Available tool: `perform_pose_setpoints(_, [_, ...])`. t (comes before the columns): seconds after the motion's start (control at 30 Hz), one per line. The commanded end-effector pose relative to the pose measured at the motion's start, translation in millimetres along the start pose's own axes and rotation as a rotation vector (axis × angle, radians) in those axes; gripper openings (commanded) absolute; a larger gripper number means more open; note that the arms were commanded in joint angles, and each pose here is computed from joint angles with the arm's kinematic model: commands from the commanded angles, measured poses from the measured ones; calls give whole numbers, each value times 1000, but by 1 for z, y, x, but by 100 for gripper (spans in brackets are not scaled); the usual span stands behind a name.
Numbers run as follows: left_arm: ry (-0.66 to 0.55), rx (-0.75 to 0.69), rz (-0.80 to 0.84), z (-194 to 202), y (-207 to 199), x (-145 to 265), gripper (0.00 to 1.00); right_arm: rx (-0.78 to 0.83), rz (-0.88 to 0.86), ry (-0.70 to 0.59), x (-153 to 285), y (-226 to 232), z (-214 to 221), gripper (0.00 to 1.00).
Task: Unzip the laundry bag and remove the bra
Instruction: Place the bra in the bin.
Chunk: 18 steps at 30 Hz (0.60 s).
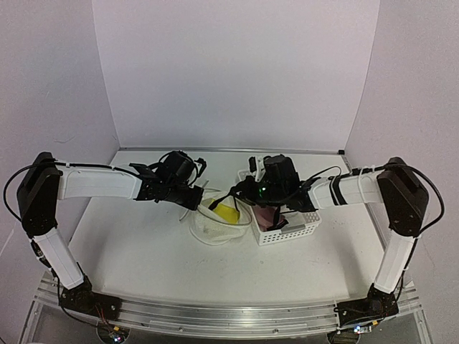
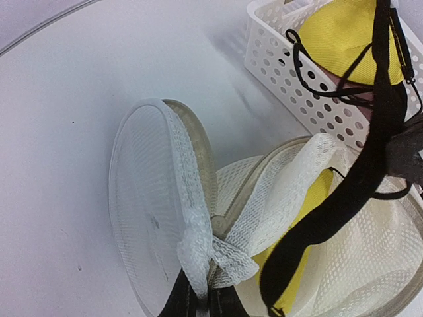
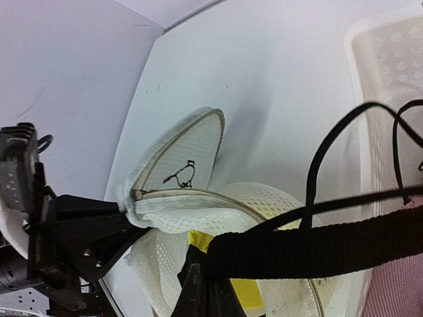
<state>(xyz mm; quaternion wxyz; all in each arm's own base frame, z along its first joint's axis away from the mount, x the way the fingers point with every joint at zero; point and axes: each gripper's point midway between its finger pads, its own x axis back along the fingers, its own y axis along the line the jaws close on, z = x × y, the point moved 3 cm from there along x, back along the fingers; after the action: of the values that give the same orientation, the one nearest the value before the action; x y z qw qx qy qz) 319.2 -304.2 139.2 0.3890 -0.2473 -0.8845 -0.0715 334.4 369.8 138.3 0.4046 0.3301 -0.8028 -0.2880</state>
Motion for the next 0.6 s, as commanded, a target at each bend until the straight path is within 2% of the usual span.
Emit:
perform_pose_setpoints(0.0, [-24,19,-12,-8,3,5,0,79,-101,-149,30,38,-29,0])
perform_pose_setpoints(0.3, [-15,9,4,-7,0,3,0,181,-239,-279,70,82,-54,0])
perform_pose_setpoints(0.57, [-2,1,15,-6,-3,-3,0,225,-397,-332,98,126,-70,0])
